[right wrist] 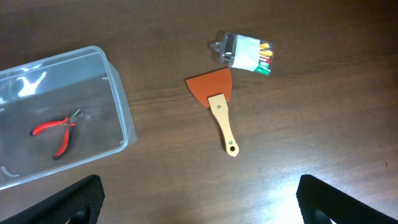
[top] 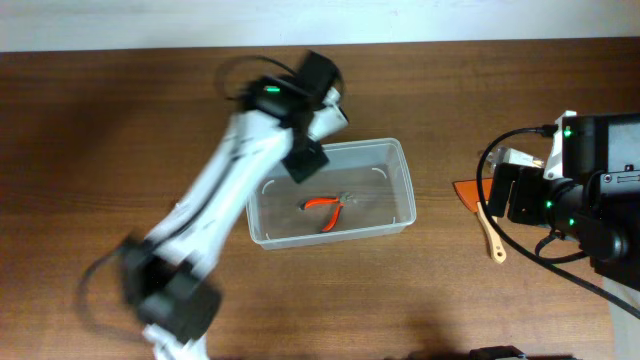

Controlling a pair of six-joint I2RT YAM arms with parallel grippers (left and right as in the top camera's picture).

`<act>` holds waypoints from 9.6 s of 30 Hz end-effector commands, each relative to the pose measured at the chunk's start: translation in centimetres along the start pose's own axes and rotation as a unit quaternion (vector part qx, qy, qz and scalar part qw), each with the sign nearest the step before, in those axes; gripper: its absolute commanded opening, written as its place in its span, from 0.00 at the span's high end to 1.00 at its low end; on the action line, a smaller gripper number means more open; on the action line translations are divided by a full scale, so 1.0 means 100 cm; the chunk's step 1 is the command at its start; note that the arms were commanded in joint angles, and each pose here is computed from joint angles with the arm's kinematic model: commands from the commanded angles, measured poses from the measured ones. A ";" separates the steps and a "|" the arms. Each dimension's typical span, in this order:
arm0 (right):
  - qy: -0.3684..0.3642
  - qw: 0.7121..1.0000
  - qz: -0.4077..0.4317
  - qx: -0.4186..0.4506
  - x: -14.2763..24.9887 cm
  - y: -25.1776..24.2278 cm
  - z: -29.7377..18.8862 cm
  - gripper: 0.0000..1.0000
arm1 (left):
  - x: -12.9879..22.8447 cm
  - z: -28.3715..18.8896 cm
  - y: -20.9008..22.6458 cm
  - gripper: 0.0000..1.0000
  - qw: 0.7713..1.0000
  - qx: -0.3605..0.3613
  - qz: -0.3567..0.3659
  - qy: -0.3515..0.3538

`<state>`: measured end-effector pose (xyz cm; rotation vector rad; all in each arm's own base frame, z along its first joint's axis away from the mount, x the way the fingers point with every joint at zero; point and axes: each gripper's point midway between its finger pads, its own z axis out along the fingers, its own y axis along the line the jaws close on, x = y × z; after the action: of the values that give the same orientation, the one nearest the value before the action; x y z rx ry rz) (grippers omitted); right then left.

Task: Pack container
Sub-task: 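Carry the red pliers into the container and open the left gripper, then grasp the orange socket strip with the left gripper, then place the socket strip into the container and retract the left arm, then lower the right gripper onto the scraper's wooden handle and grasp it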

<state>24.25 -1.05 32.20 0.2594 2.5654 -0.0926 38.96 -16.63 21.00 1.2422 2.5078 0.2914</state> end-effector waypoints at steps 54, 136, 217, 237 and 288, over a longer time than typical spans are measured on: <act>-0.016 1.000 -0.003 0.005 -0.007 -0.001 -0.002 0.01 | 0.287 0.186 -0.009 0.21 0.948 0.116 -0.243 0.168; -0.055 0.998 -0.010 0.000 -0.025 0.001 -0.010 0.01 | 0.040 0.049 -0.015 0.01 0.999 -0.028 -0.023 0.016; 0.280 0.954 -0.093 -0.044 0.138 -0.055 0.336 0.04 | 0.214 -0.044 0.156 0.01 0.853 -0.109 -0.504 -0.083; 0.363 0.929 -0.070 -0.033 0.175 -0.058 0.313 0.04 | 0.220 -0.045 0.159 0.01 0.851 -0.126 -0.505 -0.072; 0.378 0.921 -0.098 -0.006 0.192 -0.069 0.312 0.84 | 0.220 -0.045 0.159 0.01 0.851 -0.126 -0.506 -0.072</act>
<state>26.78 -8.58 -0.87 0.0503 3.2151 -0.0474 36.77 10.19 25.12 -0.2510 2.5149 0.1993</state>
